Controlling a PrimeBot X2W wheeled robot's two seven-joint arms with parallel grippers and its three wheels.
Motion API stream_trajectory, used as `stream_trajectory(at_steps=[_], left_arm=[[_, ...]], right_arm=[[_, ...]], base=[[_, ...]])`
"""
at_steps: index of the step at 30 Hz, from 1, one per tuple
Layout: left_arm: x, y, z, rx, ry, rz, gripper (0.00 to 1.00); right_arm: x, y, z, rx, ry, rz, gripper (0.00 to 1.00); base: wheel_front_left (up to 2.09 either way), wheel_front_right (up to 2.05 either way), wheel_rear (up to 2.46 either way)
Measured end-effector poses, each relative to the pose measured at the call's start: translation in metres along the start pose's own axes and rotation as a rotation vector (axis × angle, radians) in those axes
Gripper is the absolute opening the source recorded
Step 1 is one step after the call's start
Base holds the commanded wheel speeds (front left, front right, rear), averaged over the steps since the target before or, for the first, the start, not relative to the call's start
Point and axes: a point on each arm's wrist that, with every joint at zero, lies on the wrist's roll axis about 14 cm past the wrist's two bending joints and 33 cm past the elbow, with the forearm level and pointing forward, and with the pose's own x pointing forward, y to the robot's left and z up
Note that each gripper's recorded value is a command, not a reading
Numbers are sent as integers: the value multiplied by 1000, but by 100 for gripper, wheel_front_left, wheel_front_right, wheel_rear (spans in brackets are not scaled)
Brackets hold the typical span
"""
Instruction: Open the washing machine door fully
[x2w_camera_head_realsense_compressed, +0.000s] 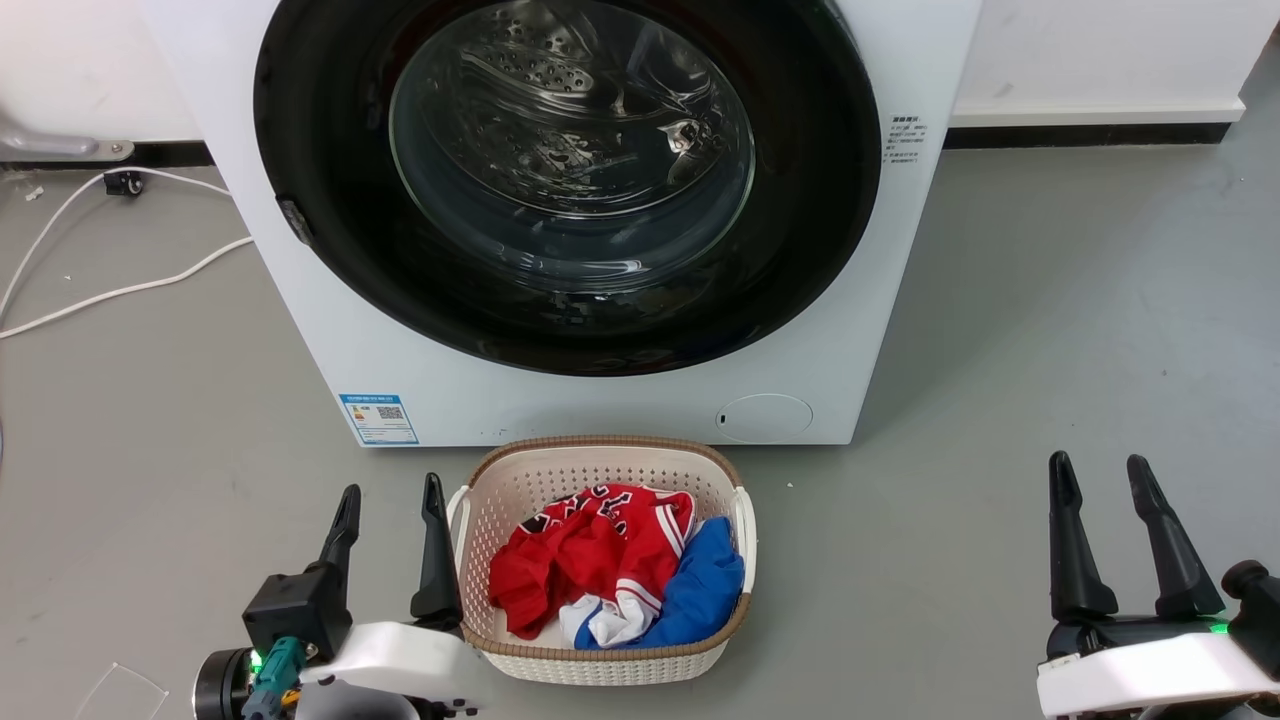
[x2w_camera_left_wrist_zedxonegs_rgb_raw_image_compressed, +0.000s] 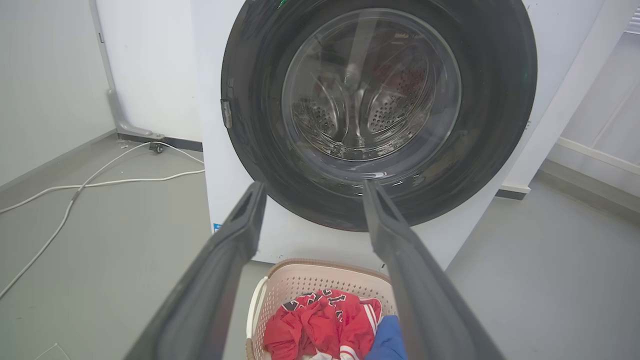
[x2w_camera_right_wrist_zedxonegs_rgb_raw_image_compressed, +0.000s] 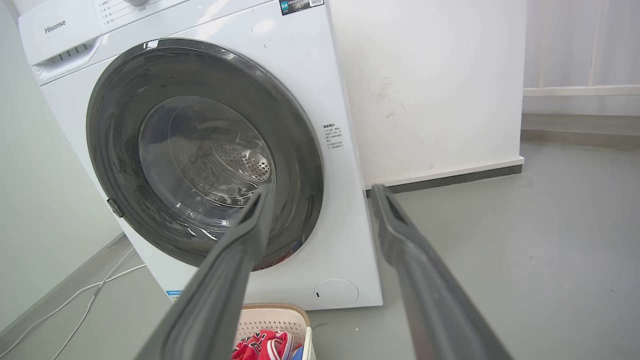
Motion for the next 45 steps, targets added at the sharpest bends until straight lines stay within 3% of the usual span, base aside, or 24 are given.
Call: stream_trajectory(at_steps=[25,45], left_arm=[[-6,-11,5,188,-77,-41,100],[-11,-7,-3,194,-62,-39,100]], right_arm=[[-7,1,8,-133,-45,17,100],[-10,1,6,-157,-45,23,100]], base=[[0,0,0],[0,0,0]])
